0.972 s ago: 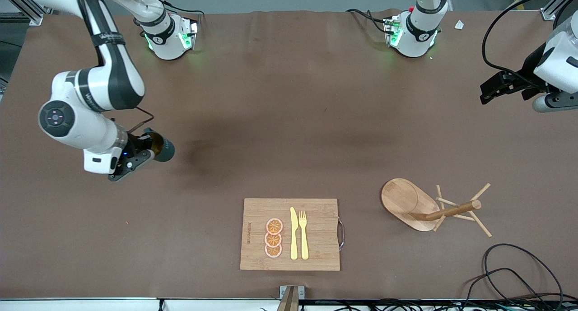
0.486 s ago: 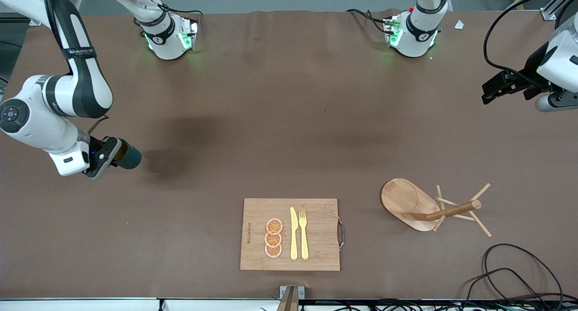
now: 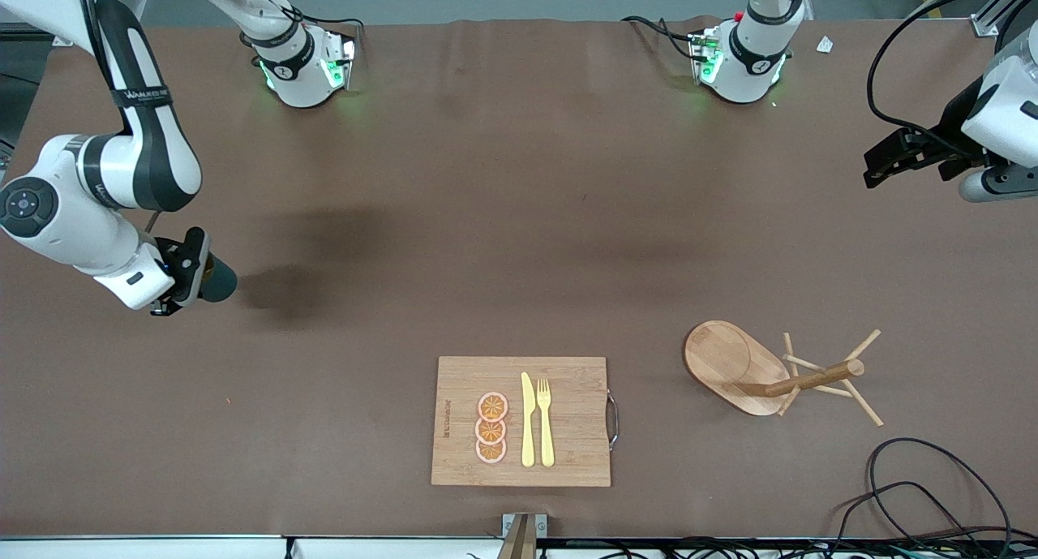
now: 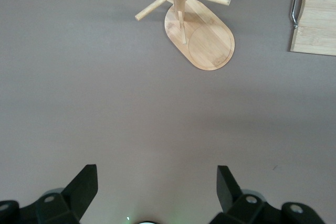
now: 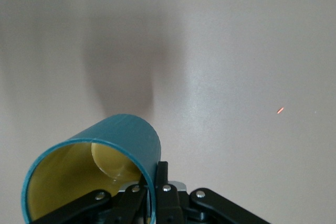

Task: Transfer cup from left to right arm and place
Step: 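Carry the teal mug with the right gripper away from center, then lower the teal mug onto the table with the right gripper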

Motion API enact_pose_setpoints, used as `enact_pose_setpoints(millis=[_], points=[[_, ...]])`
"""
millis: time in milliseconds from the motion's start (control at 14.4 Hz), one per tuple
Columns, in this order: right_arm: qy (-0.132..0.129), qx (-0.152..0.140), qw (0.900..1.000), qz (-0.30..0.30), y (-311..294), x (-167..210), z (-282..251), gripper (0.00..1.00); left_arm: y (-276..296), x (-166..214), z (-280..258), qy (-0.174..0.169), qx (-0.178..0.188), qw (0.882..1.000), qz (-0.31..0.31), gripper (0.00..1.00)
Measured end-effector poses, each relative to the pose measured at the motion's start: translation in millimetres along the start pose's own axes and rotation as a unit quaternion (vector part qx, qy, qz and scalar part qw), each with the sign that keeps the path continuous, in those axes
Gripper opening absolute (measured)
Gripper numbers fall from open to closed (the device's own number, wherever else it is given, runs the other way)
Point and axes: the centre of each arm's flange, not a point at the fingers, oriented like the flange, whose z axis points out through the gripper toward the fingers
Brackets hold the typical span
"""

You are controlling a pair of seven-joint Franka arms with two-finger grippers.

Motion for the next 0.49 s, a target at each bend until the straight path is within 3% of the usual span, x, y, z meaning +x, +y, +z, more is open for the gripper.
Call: enact_pose_setpoints(millis=[139,486], points=[[0.000,-0.009,1.000,-0.027,-7,-7,11,0.05,0,0,0,0.000,0.000,1.000,0.000,1.00],[0.001,-0.018,0.999,-0.028,-21,-23,31,0.05,0,0,0,0.000,0.000,1.000,0.000,1.00]])
